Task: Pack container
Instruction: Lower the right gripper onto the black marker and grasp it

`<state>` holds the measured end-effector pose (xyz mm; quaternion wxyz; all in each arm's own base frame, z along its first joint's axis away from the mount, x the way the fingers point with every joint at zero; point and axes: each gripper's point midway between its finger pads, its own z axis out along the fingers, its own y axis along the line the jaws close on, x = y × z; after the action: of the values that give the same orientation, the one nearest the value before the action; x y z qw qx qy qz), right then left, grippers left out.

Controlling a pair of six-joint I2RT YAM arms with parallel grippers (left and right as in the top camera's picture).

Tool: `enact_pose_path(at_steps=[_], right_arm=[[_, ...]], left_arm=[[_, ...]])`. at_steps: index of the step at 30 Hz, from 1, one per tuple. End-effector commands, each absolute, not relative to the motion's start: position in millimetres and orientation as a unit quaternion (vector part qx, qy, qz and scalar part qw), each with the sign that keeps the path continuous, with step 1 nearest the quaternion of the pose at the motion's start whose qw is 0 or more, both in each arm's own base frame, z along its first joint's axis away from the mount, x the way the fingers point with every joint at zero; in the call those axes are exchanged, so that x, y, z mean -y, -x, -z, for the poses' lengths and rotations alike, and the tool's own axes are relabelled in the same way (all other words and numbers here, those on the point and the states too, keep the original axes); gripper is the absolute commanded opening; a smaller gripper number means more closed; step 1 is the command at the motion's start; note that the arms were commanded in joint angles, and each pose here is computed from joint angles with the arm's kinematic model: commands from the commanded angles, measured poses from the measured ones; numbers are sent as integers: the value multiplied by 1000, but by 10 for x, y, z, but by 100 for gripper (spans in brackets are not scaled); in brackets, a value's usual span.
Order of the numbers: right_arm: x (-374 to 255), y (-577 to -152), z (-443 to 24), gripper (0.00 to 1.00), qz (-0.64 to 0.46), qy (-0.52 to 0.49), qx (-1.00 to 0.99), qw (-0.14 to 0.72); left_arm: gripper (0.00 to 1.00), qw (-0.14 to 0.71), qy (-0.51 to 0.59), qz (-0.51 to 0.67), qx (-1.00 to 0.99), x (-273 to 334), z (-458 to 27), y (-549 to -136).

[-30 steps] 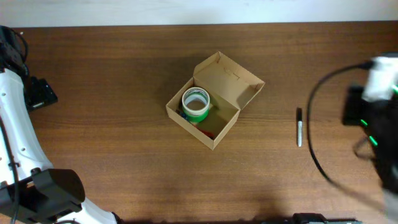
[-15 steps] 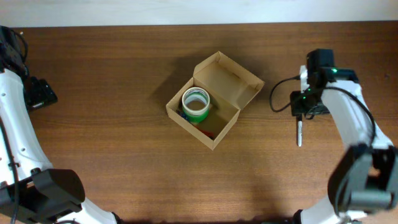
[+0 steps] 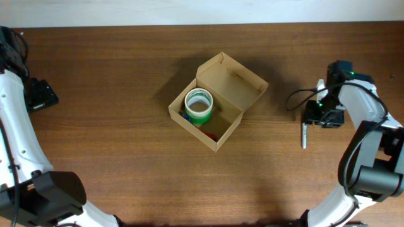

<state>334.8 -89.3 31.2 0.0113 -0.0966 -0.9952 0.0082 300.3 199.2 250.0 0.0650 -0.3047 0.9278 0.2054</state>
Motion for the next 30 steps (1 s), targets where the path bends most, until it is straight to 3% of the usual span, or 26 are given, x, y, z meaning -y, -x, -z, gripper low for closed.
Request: enact_pose_path(at_steps=[1,30], right_arm=[[768,-3258,-213,53,27,104,994,26],[587,-3155,-40,49,14,75,996,41]], left_arm=[[100,56,300,-205,-930,-2005,-2454,-3006],[100,56,300,-205,-930,-2005,-2454,-3006]])
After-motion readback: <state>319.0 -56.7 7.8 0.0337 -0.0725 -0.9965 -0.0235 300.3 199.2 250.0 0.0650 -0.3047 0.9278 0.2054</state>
